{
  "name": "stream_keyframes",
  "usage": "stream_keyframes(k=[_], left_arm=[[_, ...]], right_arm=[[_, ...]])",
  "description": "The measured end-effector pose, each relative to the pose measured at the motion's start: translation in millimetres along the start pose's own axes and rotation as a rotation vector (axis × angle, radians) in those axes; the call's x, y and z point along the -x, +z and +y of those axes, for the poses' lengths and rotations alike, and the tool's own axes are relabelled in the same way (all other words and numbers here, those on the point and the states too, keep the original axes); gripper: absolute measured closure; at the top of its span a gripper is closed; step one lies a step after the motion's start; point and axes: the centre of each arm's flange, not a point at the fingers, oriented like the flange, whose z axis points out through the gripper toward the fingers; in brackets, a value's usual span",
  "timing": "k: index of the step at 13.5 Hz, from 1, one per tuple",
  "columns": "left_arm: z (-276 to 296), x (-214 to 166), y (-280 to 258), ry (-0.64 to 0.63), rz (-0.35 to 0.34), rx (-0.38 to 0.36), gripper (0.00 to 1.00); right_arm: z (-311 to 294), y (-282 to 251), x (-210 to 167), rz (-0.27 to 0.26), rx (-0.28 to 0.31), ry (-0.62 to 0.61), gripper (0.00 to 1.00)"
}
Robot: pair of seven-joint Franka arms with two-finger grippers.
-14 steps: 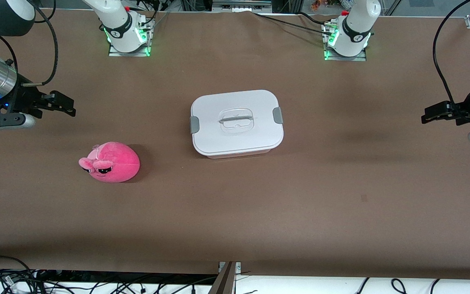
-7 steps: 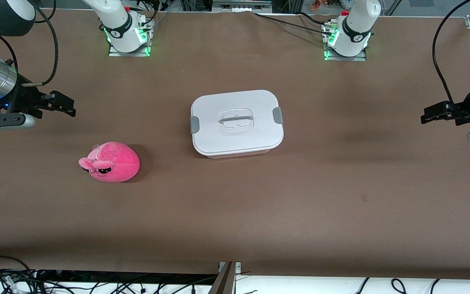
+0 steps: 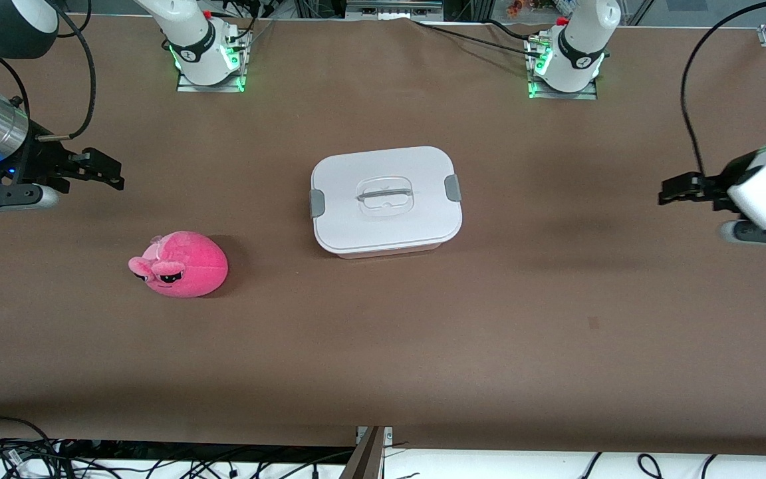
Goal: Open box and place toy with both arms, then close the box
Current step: 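Move the left gripper over the box lid handle and lower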
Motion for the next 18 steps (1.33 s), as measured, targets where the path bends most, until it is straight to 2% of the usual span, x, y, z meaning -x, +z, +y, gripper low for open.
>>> stream_keyframes(k=[6, 10, 15, 18], left_arm=[[162.5, -1.0, 31.5, 0.251, -0.05, -0.05, 0.0], [250.8, 3.2, 68.3, 0.4, -0.083, 0.001, 0.0], [363.8, 13.6, 103.5, 0.738, 0.042, -0.015, 0.0], [437.0, 30.0, 139.3, 0.857, 0.134, -0.019, 0.0]], right_arm=[[0.2, 0.0, 0.0, 0.0, 0.0, 0.0, 0.0], [0.4, 0.0, 0.0, 0.0, 0.0, 0.001, 0.0], [0.6, 0.0, 0.0, 0.0, 0.0, 0.001, 0.0], [0.5, 0.1, 0.0, 0.0, 0.0, 0.001, 0.0]])
